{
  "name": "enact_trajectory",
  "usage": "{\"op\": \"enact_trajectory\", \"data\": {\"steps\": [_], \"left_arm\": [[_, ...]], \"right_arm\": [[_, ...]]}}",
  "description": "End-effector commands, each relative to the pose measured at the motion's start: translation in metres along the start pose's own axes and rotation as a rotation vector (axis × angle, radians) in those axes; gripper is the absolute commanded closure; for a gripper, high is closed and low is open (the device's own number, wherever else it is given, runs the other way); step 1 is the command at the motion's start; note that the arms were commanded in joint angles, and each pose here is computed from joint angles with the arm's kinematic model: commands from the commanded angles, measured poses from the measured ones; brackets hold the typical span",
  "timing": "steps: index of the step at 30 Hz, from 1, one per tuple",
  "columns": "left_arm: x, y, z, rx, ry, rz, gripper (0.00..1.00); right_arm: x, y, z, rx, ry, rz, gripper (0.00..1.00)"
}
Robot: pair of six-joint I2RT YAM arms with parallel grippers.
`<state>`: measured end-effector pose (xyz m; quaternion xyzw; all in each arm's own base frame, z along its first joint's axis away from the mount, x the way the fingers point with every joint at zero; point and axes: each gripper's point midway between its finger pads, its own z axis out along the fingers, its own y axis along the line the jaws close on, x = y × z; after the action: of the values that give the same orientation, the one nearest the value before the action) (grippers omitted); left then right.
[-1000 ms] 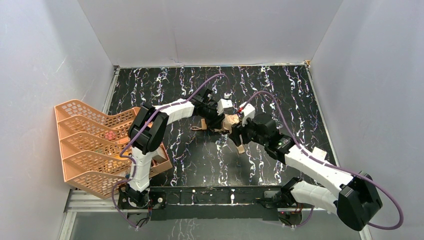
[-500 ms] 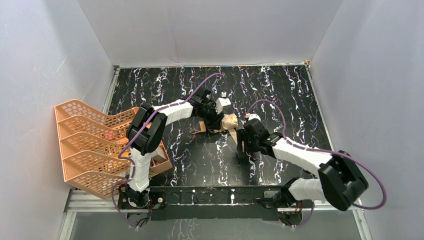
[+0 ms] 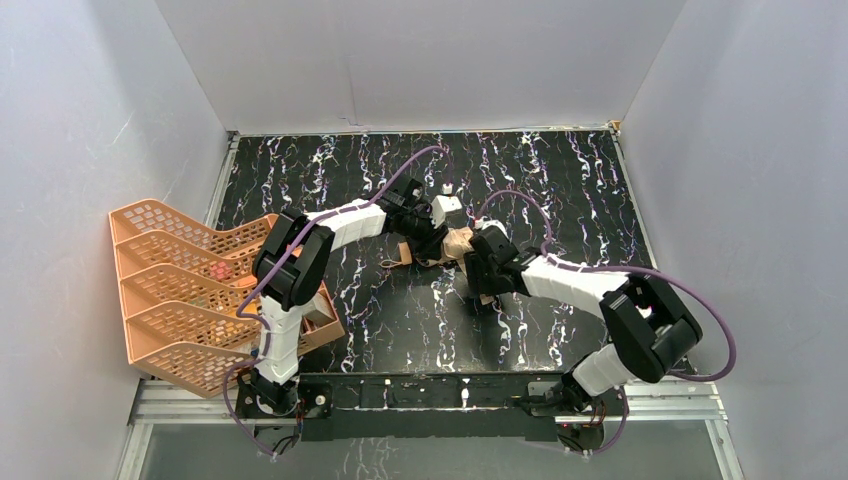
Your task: Put away the umbrella
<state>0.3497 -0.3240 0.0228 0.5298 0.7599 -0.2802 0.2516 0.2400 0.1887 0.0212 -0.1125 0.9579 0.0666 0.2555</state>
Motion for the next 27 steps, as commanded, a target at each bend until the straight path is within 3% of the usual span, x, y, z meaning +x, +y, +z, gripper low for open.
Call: {"op": "enact_trajectory", "data": {"steps": [1,15,20,23,27], "left_arm": [[0.061,-0.014,-0.006,0.008,0.214,-0.12,1.0],[0.063,-0.013,-0.007,0.003,0.222,-0.115,1.0],[0.064,-0.011,-0.007,-0.009,0.228,-0.116,1.0],[0.063,-0.009,-0.007,-0.025,0.23,-0.135,1.0],[0.064,0.003,-0.006,-0.089,0.259,-0.19,1.0]], "right_arm": [[0.029,-0.006,0.001,0.045,0.136,-0.012,0.34],[0.078,-0.005,0.009,0.119,0.3,-0.044,0.58],[0.09,-0.006,0.008,0.112,0.33,-0.017,0.78],[0.094,-0.005,0.007,0.104,0.344,-0.012,0.97],[0.1,0.009,0.002,0.047,0.358,-0.016,1.0]]}}
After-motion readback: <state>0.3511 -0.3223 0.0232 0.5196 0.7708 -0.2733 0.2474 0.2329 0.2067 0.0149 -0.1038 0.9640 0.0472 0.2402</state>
